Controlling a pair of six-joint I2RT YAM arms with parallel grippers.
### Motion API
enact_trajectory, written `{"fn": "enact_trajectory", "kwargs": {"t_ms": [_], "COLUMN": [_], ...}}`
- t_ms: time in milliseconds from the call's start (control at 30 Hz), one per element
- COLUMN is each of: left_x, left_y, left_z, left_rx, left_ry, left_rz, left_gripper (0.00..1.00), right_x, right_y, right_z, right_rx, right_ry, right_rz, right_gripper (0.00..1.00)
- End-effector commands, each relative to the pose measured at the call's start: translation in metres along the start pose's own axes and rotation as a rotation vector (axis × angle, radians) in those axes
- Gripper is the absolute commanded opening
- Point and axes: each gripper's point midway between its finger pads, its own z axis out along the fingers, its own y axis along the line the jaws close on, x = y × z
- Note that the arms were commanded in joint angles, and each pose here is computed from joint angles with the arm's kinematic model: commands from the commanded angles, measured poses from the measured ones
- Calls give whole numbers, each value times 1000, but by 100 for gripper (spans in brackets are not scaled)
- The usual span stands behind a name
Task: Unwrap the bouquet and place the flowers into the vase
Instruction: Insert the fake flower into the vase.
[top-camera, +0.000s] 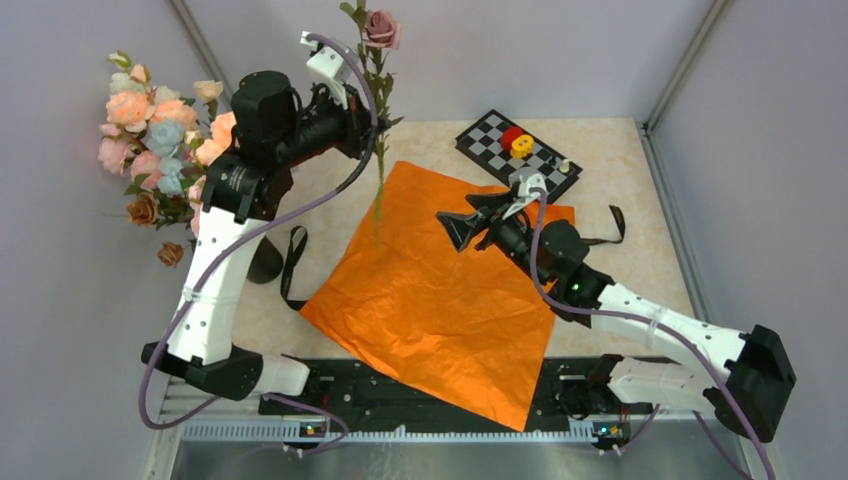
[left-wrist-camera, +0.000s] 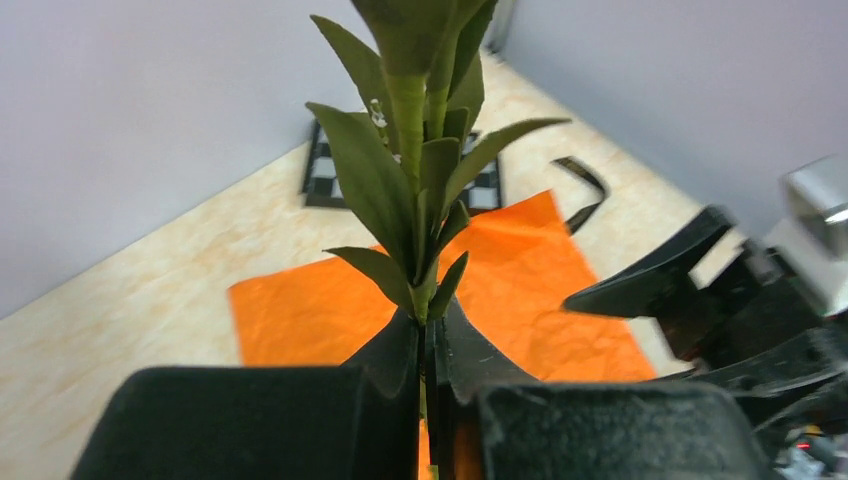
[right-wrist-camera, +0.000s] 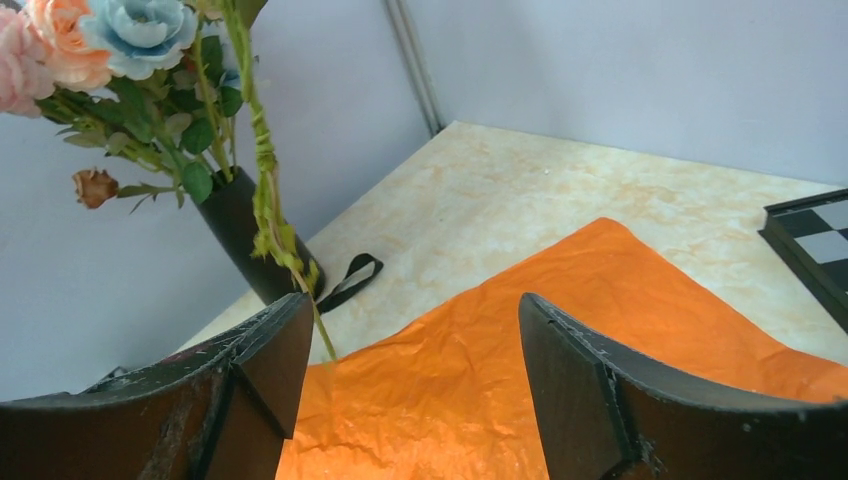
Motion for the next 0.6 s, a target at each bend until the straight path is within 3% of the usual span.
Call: {"fn": "enact_trajectory", "kwargs": {"t_ms": [0, 267, 567], "left_x": [20, 32, -25], "left_y": [37, 99, 104], "left_z": [-22, -71, -122], "left_rx": [-189, -584, -762], "left_ry": [129, 179, 17], "left_rz": [146, 309, 431], "left_gripper": [0, 0, 0], "right_x": [-14, 0, 6], "right_y": [-12, -42, -67], "right_z": [-8, -28, -42], "right_rx": [78, 157, 182], "right_ry": [-55, -67, -90], "right_rz": [-9, 10, 47], "right_gripper": [77, 81, 81]}}
